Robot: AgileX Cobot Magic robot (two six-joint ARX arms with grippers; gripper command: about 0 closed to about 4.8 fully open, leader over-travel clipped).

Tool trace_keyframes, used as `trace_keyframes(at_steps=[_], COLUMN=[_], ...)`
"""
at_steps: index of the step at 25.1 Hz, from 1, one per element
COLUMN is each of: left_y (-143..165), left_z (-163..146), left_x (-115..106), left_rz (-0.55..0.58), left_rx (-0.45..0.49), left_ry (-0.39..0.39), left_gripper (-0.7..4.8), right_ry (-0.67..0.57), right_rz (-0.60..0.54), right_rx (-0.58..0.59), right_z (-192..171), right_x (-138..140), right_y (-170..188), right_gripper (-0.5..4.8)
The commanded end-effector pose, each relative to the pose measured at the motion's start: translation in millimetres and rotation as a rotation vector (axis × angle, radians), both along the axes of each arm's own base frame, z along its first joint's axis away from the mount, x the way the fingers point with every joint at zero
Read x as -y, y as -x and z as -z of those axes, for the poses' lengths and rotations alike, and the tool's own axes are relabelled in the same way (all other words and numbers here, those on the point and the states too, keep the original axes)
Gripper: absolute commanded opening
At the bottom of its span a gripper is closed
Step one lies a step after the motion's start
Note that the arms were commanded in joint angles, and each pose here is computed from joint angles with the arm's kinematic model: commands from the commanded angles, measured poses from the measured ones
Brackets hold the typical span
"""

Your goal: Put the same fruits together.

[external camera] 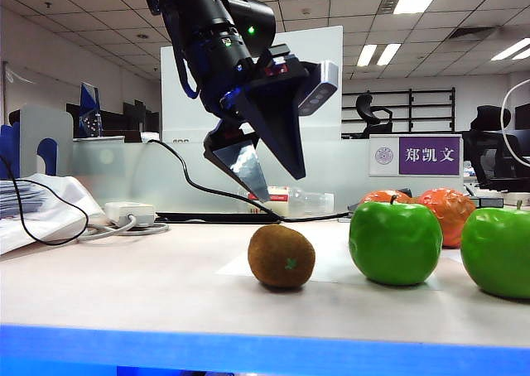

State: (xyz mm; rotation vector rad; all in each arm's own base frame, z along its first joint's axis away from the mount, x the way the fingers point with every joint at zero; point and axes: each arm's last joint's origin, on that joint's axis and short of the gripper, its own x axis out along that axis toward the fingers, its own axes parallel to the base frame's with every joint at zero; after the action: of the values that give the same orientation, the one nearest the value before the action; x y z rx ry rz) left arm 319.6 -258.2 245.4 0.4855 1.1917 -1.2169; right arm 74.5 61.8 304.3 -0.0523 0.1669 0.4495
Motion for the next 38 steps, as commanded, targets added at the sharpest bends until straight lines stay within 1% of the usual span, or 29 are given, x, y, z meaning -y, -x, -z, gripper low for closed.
trace_keyframes(at_steps=[1, 4, 7, 11, 16, 23, 32, 35, 38], left_y=[5, 11, 16, 19, 20, 25, 22, 23, 26], left_z=[3, 8, 14, 21, 33, 48, 49, 50, 53], left_x=[4, 10, 14, 15, 12, 13, 19, 19, 16], left_rz=[-0.003, 0.020, 0.033, 0.011, -0.040, -0.051, -0.082, -0.080, -0.065], left_rx=[-0.031, -0.065, -0.064, -0.051, -0.050, -0.060, -0.029, -0.036, -0.053], left_ry=[-0.018, -0.046, -0.079, -0.137, -0.187, -0.199, -0.156, -0.160, -0.183], left_gripper=[4.79, 4.79, 4.79, 4.79, 4.79, 4.79, 4.79, 4.79, 4.79], right_ry=[0.001, 0.010, 0.010, 0.023, 0.030, 0.034, 0.038, 0.044, 0.047], right_rz=[-0.005, -0.005, -0.004, -0.006, -0.008, -0.009, -0.009, -0.009, -0.009], right_rx=[0.017, 0.024, 0.025, 0.031, 0.034, 0.037, 0.035, 0.030, 0.027], right_z=[-3, -3, -3, -3, -3, -3, -3, -2, -2], right_x=[0, 0, 1, 1, 1, 1, 1, 1, 1], right_y=[0, 1, 1, 1, 1, 1, 1, 1, 1], right_gripper=[-0.06, -0.06, -0.06, -0.06, -0.06, -0.06, -0.05, -0.06, -0.06])
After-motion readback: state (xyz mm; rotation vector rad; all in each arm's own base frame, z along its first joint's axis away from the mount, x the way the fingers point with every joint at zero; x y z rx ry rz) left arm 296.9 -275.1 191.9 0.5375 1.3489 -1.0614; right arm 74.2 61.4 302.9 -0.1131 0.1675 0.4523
